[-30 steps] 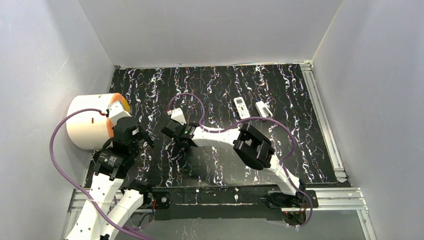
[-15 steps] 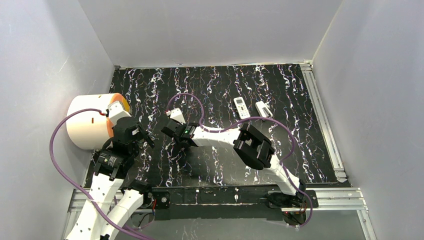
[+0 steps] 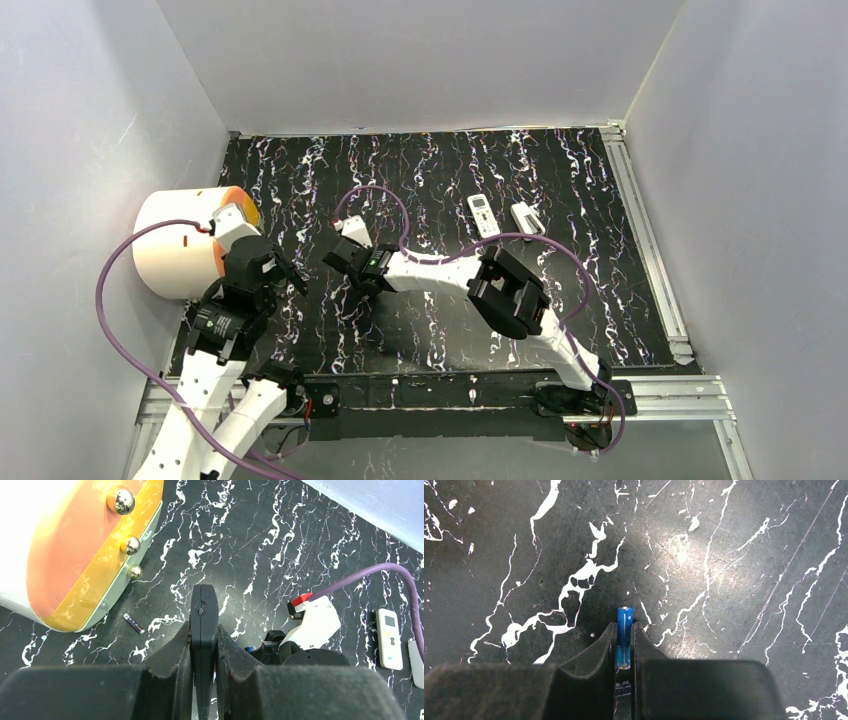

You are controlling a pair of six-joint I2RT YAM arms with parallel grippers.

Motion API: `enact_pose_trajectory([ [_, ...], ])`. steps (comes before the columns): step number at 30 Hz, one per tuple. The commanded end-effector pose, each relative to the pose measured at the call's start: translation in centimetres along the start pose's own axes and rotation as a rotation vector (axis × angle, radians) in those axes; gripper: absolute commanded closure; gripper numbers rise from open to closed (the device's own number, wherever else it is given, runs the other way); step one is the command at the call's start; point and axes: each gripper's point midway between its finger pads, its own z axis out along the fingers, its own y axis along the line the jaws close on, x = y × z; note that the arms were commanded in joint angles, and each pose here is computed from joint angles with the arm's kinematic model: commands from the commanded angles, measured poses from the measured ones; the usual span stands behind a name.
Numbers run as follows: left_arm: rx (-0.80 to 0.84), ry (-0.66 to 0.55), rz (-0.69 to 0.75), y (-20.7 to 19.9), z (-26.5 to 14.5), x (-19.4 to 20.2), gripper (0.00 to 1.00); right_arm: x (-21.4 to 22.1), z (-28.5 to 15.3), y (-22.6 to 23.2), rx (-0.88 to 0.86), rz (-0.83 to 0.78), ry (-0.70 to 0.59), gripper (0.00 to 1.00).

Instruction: Load the batteries into the remote control

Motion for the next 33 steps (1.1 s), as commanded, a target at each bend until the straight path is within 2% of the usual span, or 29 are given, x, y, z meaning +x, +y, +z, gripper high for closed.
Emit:
enact_pose_trajectory([
  [1,-0.001,-0.015,-0.004,-0.3,0.2,-0.6,1.0,2.7,0.6,-2.7,0.057,0.012,0.079,0.89],
  [5,0.034,0.017,0.012,-1.4,0.6,-0.3,1.0,-2.8,-1.2,-3.6,0.013,0.099,-0.085,0.89],
  [9,0.104,0.081,0.027,-3.0,1.0,0.9,1.0,-6.1,-3.0,-5.3,0.01,0.123,-0.176,0.89],
  [15,0.353,0.248,0.009,-8.2,1.0,4.3,1.0,-7.8,-6.4,-9.0,0.014,0.183,-0.247,0.89],
  [20,0.717,0.398,-0.064,-14.8,-1.2,6.4,1.0,-8.7,-9.9,-12.9,0.015,0.27,-0.284,0.89],
  [23,0.913,0.416,-0.093,-17.8,-2.9,5.9,1.0,-9.3,-12.6,-14.8,0.0,0.311,-0.321,0.89],
  [26,1.005,0.411,-0.144,-19.4,-3.8,5.1,1.0,-10.2,-15.4,-16.5,-0.019,0.354,-0.372,0.89],
  [33,1.08,0.496,-0.179,-22.4,-4.8,5.8,1.0,-12.7,-22.2,-18.8,-0.073,0.493,-0.53,0.91],
])
